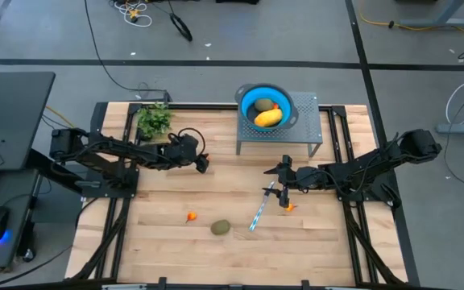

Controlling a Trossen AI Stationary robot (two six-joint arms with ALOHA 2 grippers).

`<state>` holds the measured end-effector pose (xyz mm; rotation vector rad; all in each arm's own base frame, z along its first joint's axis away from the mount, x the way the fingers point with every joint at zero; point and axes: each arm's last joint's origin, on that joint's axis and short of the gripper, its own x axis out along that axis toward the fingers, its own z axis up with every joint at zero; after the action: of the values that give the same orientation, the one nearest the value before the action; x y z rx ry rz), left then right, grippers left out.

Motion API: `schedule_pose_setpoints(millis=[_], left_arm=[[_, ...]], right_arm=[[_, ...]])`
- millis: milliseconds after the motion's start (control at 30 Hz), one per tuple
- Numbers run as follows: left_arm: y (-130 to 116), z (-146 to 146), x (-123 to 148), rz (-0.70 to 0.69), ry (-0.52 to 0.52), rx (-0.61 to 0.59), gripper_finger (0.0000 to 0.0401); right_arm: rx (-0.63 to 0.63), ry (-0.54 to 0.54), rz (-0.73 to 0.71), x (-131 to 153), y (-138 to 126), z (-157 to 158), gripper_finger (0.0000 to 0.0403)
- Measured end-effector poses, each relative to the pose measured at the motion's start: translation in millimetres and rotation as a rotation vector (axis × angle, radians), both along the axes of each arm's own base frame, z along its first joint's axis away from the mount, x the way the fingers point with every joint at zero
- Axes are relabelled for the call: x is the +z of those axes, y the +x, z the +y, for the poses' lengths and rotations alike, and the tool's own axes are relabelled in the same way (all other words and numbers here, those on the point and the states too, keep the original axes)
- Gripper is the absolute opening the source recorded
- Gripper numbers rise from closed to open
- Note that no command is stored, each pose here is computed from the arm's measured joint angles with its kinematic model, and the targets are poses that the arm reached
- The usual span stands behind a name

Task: Pick & Place Fruit
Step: Put the peach into the blue strainer bowl on the shelf

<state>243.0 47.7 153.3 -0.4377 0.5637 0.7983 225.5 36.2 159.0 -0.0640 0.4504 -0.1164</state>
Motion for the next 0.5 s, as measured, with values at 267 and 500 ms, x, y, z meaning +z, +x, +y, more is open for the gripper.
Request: schedule_pose_setpoints(millis=[267, 500], left_arm=[[3.9, 0.6, -12.2, 0.010, 0.001, 0.001, 0.0310], [10.7, 1.0, -24.3, 0.020, -0.011, -0.021, 0.0310]], right_arm=[[0.000, 0.000, 0.000, 0.0, 0.0, 0.0, 0.0288], [0.000, -0.001, 0.003, -0.3, -0.1, 0.0, 0.0288]])
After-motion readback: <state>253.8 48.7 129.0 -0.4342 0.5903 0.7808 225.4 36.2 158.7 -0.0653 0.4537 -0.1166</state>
